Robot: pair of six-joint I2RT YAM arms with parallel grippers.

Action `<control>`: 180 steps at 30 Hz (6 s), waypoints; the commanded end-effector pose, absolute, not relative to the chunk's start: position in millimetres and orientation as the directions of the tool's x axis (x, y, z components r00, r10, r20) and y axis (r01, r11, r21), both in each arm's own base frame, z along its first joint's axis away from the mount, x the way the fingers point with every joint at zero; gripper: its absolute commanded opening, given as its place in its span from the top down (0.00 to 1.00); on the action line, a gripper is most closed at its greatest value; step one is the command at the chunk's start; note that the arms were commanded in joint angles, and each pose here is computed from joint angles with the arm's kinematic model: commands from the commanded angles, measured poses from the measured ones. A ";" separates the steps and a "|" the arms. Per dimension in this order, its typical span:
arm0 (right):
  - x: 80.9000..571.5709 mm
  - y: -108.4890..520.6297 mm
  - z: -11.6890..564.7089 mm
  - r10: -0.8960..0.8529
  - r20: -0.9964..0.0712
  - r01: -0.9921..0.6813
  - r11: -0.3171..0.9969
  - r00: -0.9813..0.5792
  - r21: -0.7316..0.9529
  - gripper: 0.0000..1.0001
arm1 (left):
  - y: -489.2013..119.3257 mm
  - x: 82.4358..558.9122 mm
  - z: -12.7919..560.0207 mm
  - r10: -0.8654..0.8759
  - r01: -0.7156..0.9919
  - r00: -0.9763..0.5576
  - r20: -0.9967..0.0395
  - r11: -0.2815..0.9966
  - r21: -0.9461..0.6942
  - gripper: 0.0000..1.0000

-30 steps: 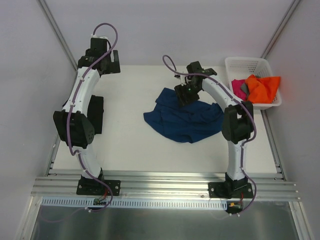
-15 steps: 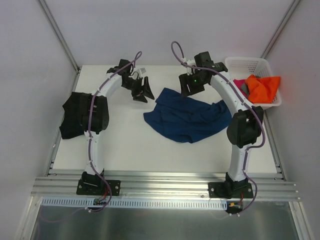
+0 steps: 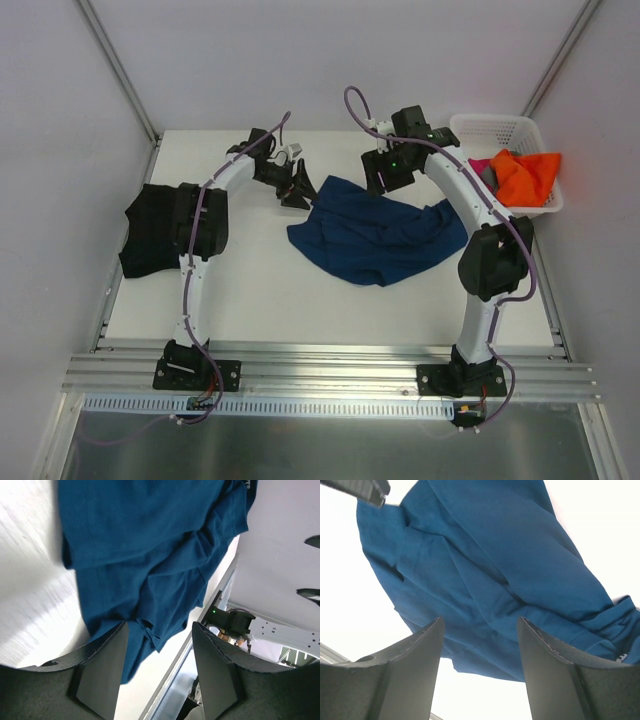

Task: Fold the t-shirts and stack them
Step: Flatten the tshirt out

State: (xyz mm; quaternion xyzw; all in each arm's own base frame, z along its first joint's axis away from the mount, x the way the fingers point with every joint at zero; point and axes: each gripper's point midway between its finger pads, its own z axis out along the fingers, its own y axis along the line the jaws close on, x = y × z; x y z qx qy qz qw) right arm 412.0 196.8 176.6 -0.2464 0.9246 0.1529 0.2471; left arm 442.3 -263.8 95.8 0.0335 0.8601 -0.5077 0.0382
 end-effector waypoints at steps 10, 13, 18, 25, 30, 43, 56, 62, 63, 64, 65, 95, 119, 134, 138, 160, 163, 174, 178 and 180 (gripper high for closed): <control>397.4 183.6 206.2 -0.433 -0.578 -0.561 0.826 -0.692 0.052 0.36 | -268.0 482.9 71.9 -0.004 0.157 -0.983 -0.184 0.512 -0.845 0.46; 395.3 184.7 204.1 -0.443 -0.571 -0.565 0.824 -0.691 0.045 0.36 | -266.3 490.6 66.9 -0.015 0.164 -0.979 -0.203 0.531 -0.831 0.47; 394.7 189.5 204.0 -0.460 -0.569 -0.577 0.816 -0.682 0.033 0.36 | -267.2 498.5 61.4 -0.027 0.169 -0.975 -0.219 0.544 -0.822 0.48; 395.3 192.6 201.6 -0.469 -0.563 -0.582 0.813 -0.681 0.028 0.35 | -267.3 501.4 54.0 -0.034 0.162 -0.976 -0.216 0.549 -0.820 0.49; 395.6 192.8 202.0 -0.475 -0.563 -0.583 0.812 -0.677 0.017 0.35 | -265.6 504.3 45.3 -0.033 0.165 -0.974 -0.223 0.566 -0.808 0.52; 393.6 193.5 198.9 -0.495 -0.554 -0.594 0.805 -0.670 -0.001 0.34 | -254.5 523.9 43.5 0.011 0.259 -0.921 -0.389 0.763 -0.592 0.55; 406.3 202.8 199.5 -0.486 -0.571 -0.598 0.801 -0.662 0.011 0.34 | -240.8 496.5 42.7 0.050 0.241 -0.942 -0.332 0.789 -0.566 0.56; 408.3 201.2 198.0 -0.474 -0.572 -0.592 0.805 -0.669 0.025 0.34 | -243.9 490.5 42.6 0.055 0.238 -0.947 -0.316 0.781 -0.577 0.56; 408.0 200.6 196.7 -0.473 -0.569 -0.591 0.806 -0.673 0.029 0.34 | -245.1 489.9 42.9 0.056 0.238 -0.948 -0.314 0.779 -0.580 0.56; 408.2 201.0 196.9 -0.473 -0.570 -0.591 0.806 -0.672 0.030 0.34 | -246.4 489.1 43.3 0.058 0.240 -0.948 -0.313 0.776 -0.583 0.56; 408.8 199.8 196.9 -0.471 -0.570 -0.589 0.808 -0.674 0.030 0.34 | -248.8 487.7 42.7 0.061 0.242 -0.948 -0.311 0.774 -0.585 0.56; 417.8 194.1 192.3 -0.468 -0.568 -0.578 0.816 -0.677 0.015 0.34 | -239.7 497.0 60.1 0.046 0.250 -0.934 -0.355 0.794 -0.555 1.00; 445.1 123.1 140.7 -0.399 -0.462 -0.442 0.897 -0.792 -0.015 0.34 | -124.6 523.7 269.4 -0.031 0.321 -0.642 -0.766 0.896 -0.306 1.00; 486.8 166.8 173.2 -0.274 -0.590 -0.423 0.897 -0.759 0.128 0.34 | -126.3 452.7 281.8 -0.011 0.353 -0.672 -0.740 0.874 -0.333 1.00; 497.8 205.0 175.0 -0.281 -0.621 -0.476 0.863 -0.731 0.170 0.34 | -126.0 433.4 224.9 0.011 0.318 -0.776 -0.630 0.870 -0.377 1.00; 494.2 365.2 106.9 -0.058 -0.418 -0.373 0.573 -0.907 0.730 0.34 | -163.7 437.8 132.9 0.068 0.279 -0.902 -0.425 0.844 -0.458 1.00; 483.8 374.4 85.0 -0.067 -0.349 -0.324 0.567 -0.935 0.757 0.34 | -162.5 434.1 136.7 0.071 0.280 -0.900 -0.431 0.851 -0.444 1.00; 424.6 270.3 81.9 0.012 -0.109 -0.066 0.729 -0.994 0.681 0.34 | -146.8 442.0 172.8 0.010 0.256 -0.872 -0.490 0.862 -0.438 1.00; 381.9 221.7 78.5 0.029 -0.025 0.007 0.789 -0.999 0.615 0.34 | -145.4 448.7 185.8 -0.022 0.249 -0.863 -0.505 0.850 -0.464 1.00; 379.3 204.8 89.3 0.037 -0.064 -0.007 0.814 -0.997 0.581 0.34 | -142.5 449.6 189.9 -0.032 0.247 -0.860 -0.508 0.846 -0.472 1.00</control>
